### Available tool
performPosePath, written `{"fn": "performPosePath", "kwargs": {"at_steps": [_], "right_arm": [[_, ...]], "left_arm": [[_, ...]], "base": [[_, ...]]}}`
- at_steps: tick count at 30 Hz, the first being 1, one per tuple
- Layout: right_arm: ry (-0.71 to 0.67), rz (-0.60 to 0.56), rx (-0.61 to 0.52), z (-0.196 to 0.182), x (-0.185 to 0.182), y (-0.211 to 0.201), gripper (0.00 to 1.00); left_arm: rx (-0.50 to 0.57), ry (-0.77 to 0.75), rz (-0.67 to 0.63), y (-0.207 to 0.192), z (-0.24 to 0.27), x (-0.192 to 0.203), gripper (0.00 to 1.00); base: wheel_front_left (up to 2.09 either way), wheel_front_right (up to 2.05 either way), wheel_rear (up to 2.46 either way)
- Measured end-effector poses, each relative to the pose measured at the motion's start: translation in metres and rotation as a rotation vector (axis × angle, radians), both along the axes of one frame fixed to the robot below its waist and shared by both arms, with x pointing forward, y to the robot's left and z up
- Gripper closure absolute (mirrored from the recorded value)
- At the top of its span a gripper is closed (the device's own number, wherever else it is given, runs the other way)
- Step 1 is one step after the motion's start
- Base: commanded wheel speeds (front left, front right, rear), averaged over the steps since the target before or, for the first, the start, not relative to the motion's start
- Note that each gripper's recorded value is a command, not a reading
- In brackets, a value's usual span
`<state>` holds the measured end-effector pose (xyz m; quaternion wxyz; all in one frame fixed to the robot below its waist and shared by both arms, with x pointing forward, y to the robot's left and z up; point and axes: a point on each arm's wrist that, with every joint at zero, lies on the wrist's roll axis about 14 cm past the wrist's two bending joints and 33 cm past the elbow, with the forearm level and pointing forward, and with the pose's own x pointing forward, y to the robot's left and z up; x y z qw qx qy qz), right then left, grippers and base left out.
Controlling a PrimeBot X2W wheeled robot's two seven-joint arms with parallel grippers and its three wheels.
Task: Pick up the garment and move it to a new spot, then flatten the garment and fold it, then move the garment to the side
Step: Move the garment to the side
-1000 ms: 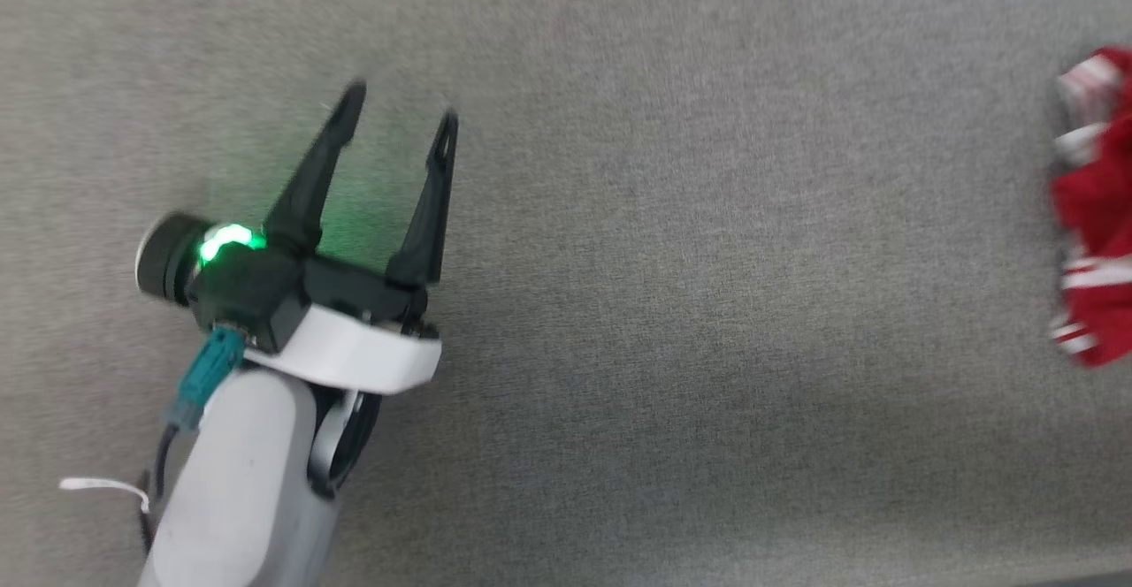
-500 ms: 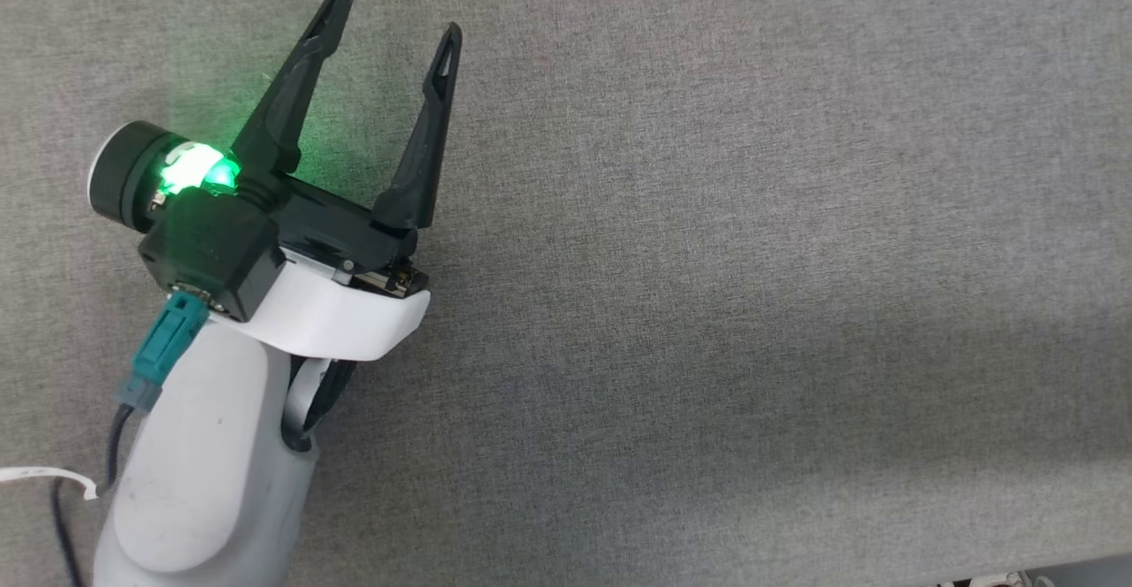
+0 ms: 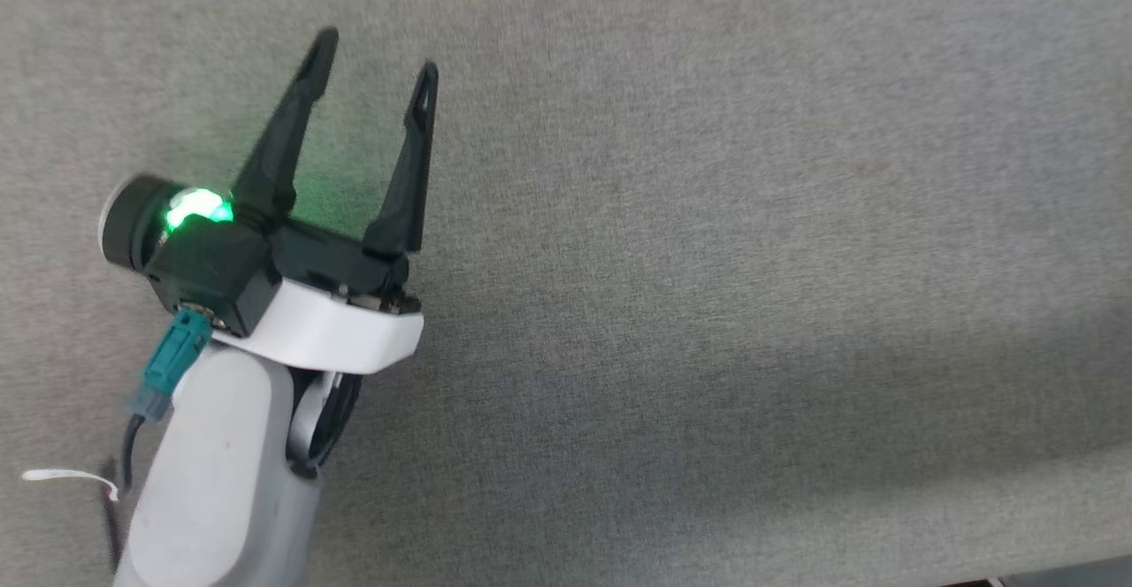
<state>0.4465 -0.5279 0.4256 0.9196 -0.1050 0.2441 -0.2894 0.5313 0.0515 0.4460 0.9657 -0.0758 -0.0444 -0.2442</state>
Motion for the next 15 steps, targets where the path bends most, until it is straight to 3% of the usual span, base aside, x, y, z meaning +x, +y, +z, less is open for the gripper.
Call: {"fn": "performPosePath", "kwargs": {"at_steps": [8, 15], "right_arm": [[-0.104, 0.202, 0.038, 0.019, 0.018, 0.059, 0.00], [-0.189, 0.412, 0.113, 0.025, 0.029, 0.139, 0.00]], "left_arm": [[-0.012, 0.067, 0.084, 0.023, 0.008, -0.031, 0.00], [-0.008, 0.127, 0.183, 0.055, 0.010, -0.069, 0.00]], "base": [[0.00, 0.00, 0.00], [0.00, 0.00, 0.00]]}}
